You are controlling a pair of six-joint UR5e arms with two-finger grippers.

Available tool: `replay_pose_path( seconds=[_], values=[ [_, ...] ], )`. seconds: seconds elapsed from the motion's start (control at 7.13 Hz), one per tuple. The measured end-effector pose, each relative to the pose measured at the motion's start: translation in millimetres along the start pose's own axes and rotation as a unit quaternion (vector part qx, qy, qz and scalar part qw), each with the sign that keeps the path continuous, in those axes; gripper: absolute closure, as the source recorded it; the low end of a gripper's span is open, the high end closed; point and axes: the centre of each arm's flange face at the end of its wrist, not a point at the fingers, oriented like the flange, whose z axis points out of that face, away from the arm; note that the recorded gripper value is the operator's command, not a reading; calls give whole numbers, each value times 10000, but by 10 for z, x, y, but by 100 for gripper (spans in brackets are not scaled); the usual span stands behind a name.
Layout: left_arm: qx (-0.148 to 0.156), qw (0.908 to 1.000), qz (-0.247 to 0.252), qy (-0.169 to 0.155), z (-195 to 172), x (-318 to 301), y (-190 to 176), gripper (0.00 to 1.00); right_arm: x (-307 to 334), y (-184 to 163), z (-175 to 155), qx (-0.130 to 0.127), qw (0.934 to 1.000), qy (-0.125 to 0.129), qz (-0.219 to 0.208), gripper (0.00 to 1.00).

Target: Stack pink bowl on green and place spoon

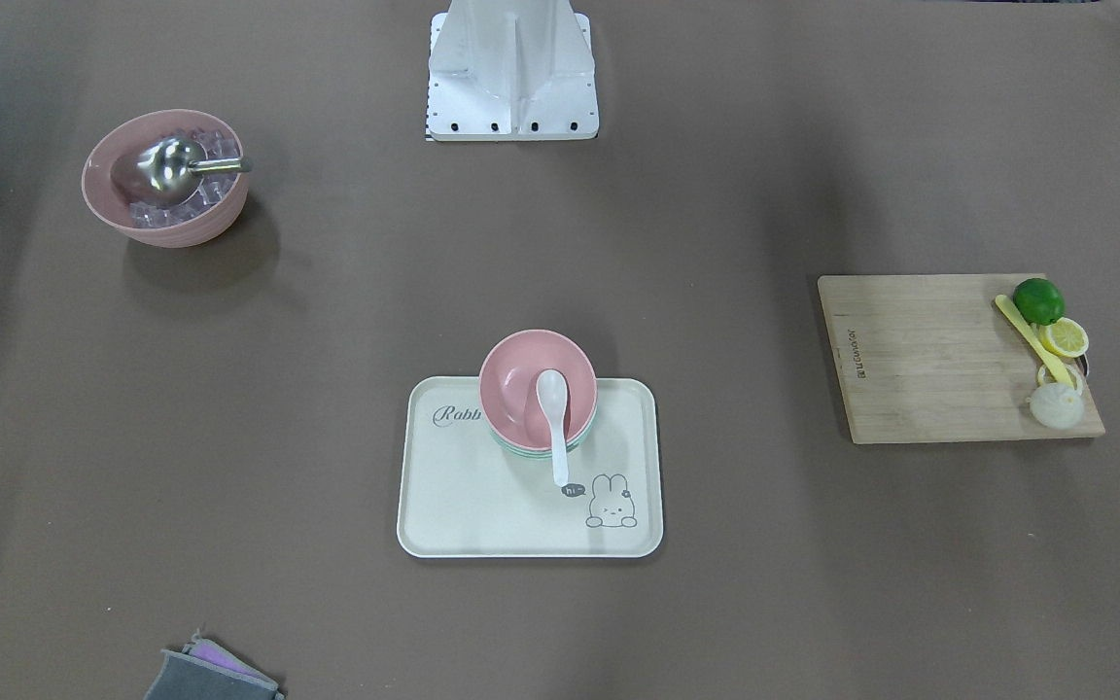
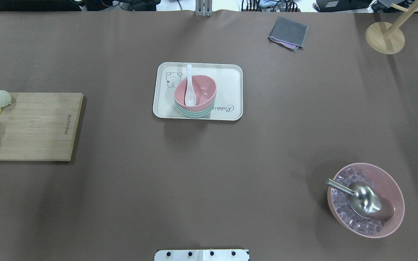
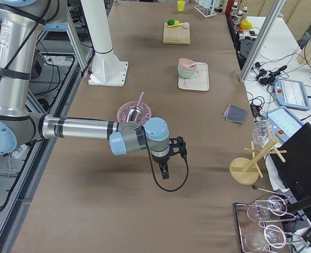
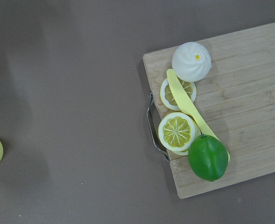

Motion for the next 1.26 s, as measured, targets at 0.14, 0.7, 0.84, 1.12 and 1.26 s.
replay_pose_path(
  seconds=[0.14,0.7,0.84,1.12,1.26],
  values=[
    [-70,9992,-20,-401,-23,-68,-53,2,2,-21,26,-45,9995,311,-58,0],
    [-153,9958,-519,-738,-49,-129,-169,2,-88,-140,83,-96,9982,563,-157,0],
    [-135,9957,-645,-657,-38,-121,-175,2,-138,-198,98,-169,9983,544,-153,0],
    [-131,9956,-699,-608,-37,-110,-178,2,-216,-397,86,-425,9977,527,-6,0],
    [-141,9956,-715,-596,-24,-118,-154,2,-223,-435,87,-492,9974,522,38,0]
  ],
)
